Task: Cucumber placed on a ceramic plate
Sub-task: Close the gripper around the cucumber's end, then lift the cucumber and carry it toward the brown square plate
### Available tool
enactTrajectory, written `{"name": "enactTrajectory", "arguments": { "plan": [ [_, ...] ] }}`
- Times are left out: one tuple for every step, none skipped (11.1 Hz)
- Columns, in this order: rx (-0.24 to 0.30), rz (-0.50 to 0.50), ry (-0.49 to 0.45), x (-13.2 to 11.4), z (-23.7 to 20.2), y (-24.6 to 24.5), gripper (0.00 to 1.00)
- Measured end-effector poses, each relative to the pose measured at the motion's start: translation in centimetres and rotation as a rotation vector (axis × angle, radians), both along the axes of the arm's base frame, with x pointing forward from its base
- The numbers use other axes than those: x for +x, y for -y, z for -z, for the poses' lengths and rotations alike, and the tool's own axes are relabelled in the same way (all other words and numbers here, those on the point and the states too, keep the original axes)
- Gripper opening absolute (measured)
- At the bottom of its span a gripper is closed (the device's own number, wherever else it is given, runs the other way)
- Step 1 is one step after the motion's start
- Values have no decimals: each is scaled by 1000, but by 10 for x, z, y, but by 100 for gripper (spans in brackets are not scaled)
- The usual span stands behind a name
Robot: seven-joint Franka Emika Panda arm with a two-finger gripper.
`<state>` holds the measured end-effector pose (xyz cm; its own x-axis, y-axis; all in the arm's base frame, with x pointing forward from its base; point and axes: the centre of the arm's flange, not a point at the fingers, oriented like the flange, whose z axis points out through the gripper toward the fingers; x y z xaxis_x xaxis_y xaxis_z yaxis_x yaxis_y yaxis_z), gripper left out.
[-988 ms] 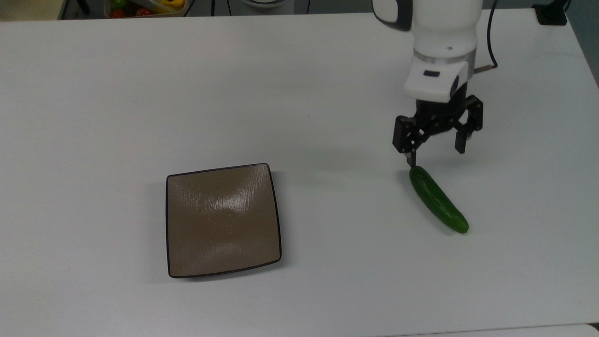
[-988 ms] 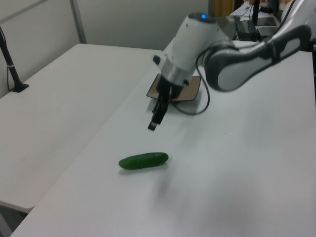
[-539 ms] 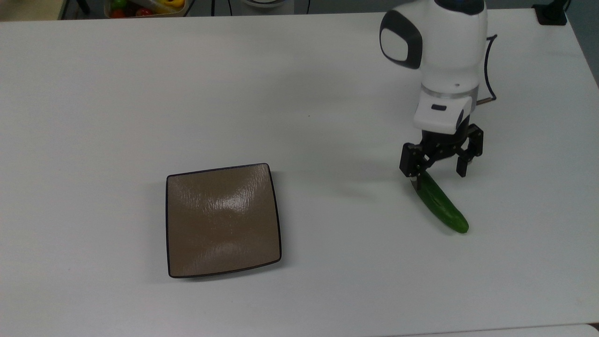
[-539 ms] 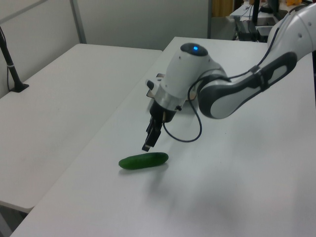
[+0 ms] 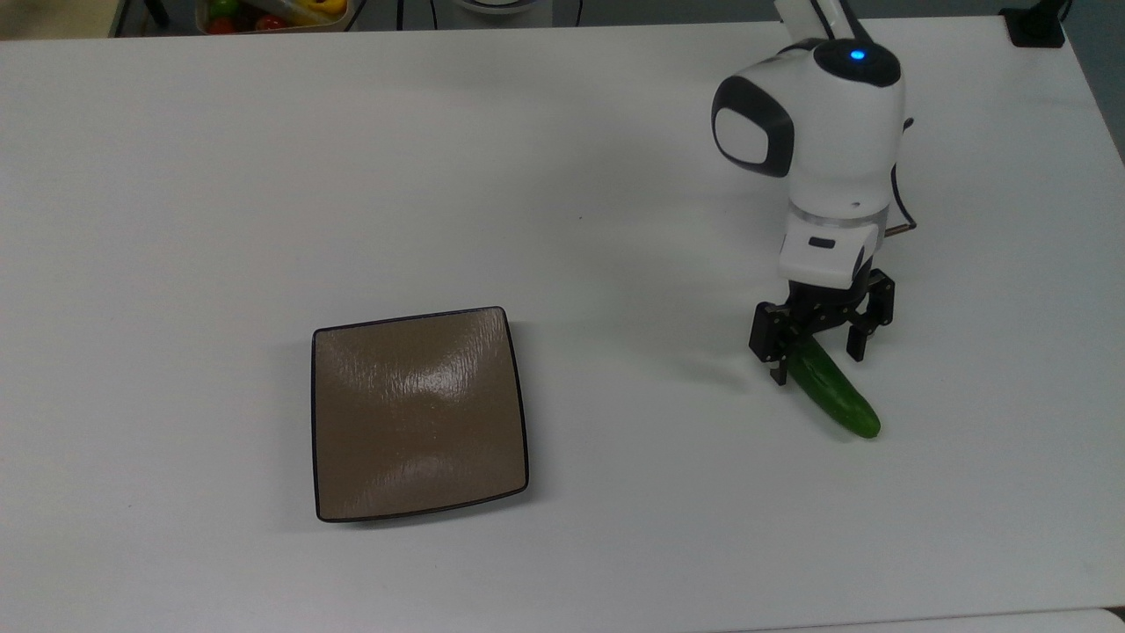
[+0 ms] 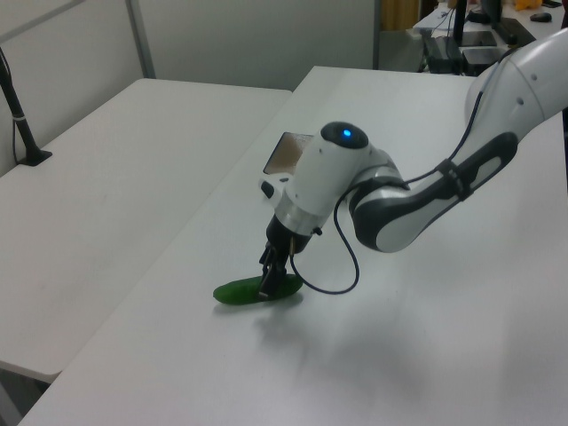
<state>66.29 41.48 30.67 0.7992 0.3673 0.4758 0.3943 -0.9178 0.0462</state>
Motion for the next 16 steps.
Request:
{"name": "enactTrajectory", "arguments": {
  "plan": [
    [-8,-7,3,0,7,-1,100],
    [-16,-12,3,0,13,-1,99],
    [-18,-13,3,0,15,-1,98],
    [-17,-13,4,0,14,-1,88],
    [-16,-13,5,1,14,-1,85],
    [-16,-14,5,0,14,-2,85],
    [-13,-17,4,-1,14,-4,76],
    [-9,-22,1,-3,13,-7,62],
    [-5,-25,-1,-5,13,-10,50],
    [-3,-28,-2,-6,13,-12,41],
    [-2,-29,-2,-6,13,-13,41],
    [-1,-29,-2,-6,12,-13,41],
    [0,-28,0,-6,10,-13,41],
    [6,-26,7,-6,4,-13,41],
    [24,-10,20,-5,-11,-12,41],
    [40,7,32,-6,-28,-11,41]
  ]
}}
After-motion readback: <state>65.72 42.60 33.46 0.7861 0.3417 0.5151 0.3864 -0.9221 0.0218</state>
